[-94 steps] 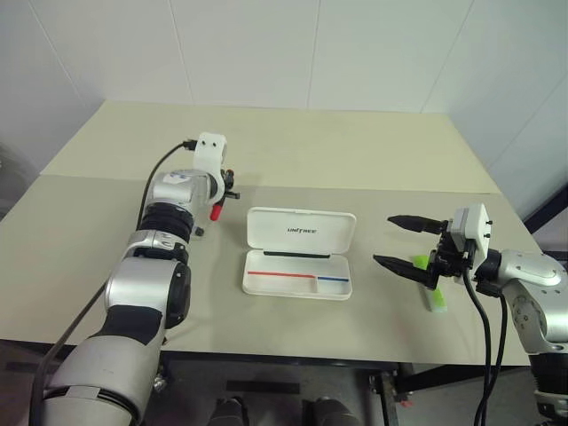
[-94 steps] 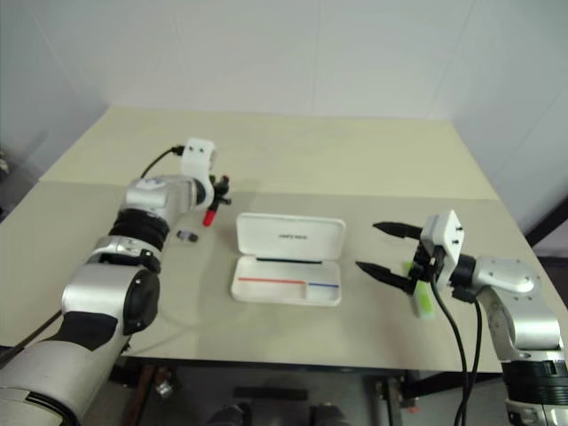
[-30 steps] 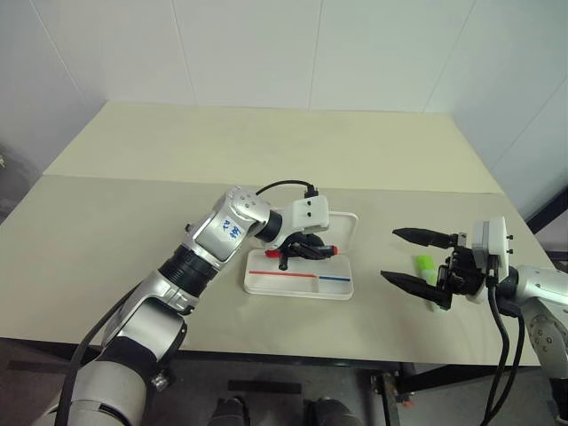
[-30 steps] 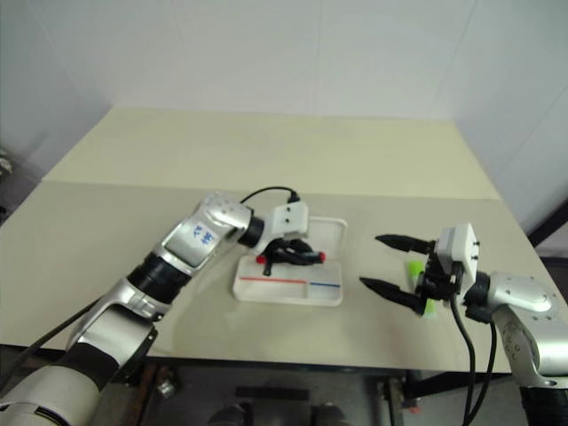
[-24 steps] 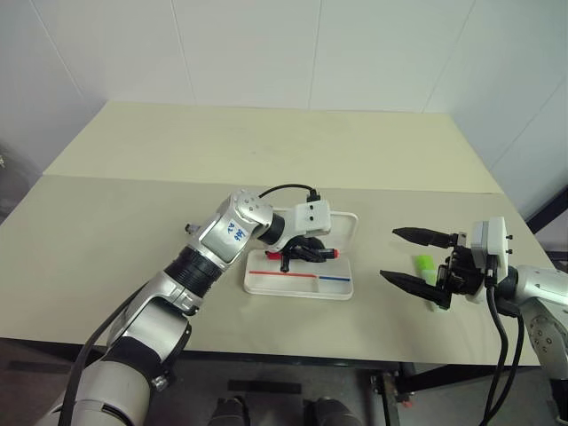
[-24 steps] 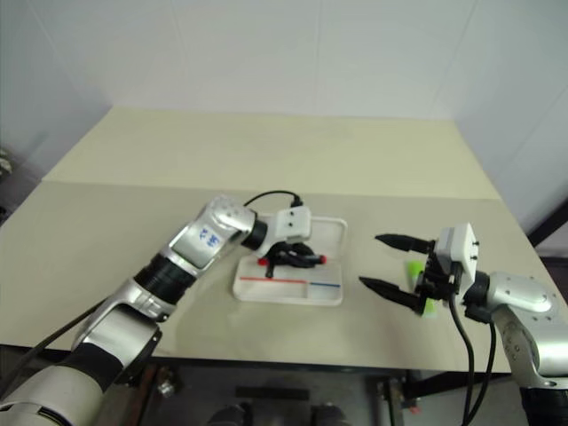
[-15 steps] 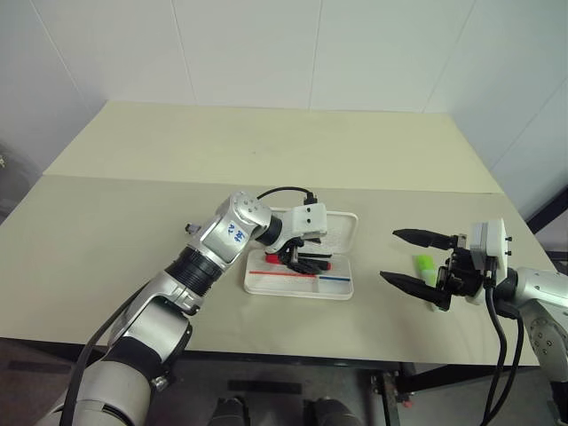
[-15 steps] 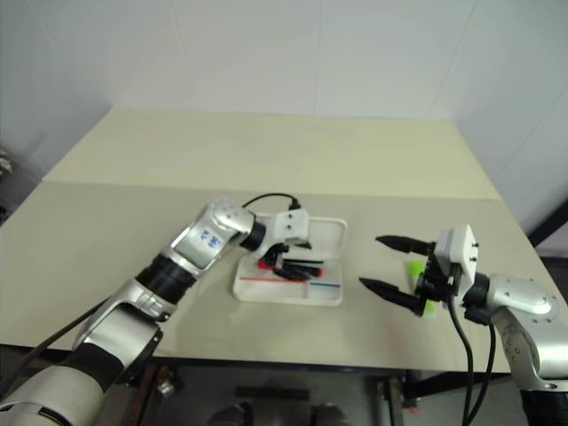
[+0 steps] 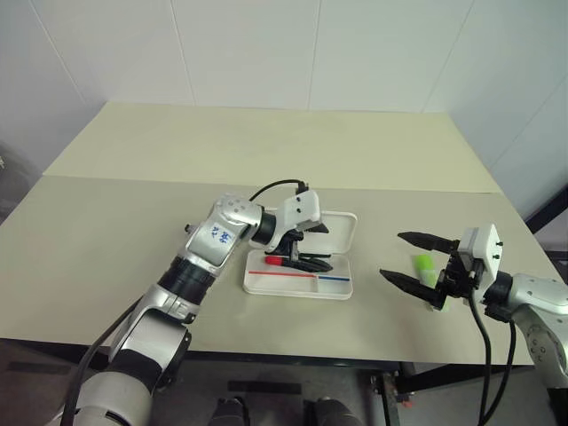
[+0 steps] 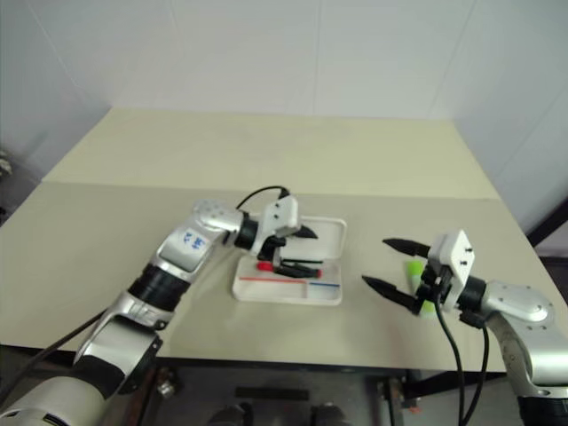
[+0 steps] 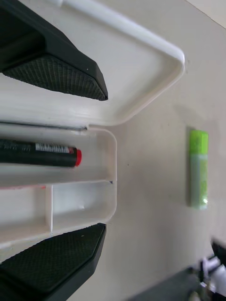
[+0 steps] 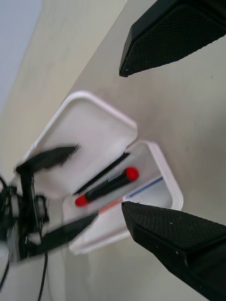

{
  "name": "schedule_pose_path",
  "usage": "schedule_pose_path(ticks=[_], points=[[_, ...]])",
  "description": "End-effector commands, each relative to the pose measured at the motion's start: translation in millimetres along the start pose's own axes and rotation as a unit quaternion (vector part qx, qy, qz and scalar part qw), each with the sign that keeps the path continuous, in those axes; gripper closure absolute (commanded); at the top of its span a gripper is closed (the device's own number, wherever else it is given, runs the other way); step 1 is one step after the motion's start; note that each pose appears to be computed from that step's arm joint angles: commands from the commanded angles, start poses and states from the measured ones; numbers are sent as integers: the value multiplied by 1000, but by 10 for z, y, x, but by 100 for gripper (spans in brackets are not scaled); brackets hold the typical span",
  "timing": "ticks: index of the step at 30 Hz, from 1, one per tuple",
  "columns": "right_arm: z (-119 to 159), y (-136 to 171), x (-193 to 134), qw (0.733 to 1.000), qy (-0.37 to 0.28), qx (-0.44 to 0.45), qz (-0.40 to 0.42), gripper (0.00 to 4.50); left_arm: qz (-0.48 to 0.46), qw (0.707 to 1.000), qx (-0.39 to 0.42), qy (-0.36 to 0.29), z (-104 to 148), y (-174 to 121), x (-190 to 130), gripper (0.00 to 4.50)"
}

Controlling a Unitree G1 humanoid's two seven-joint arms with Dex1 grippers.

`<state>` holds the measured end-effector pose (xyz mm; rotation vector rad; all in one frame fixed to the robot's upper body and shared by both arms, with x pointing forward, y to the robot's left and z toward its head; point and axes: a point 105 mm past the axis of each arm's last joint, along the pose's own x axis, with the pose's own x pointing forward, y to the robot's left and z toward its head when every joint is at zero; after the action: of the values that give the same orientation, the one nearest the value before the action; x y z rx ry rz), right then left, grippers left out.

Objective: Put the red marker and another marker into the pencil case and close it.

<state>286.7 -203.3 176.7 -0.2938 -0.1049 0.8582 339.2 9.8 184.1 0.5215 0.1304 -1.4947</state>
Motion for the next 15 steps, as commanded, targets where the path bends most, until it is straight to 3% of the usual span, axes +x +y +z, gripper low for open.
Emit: schedule_pose_path(ticks=[1,15], points=[[3,-96,-43,997,-3,-24,-68,0,-17,997,19,-74,192,-114,-142,2],[-345,-173,-189,965,21,15,-262,0,64,984,4,-167,134,-141,-488,2]])
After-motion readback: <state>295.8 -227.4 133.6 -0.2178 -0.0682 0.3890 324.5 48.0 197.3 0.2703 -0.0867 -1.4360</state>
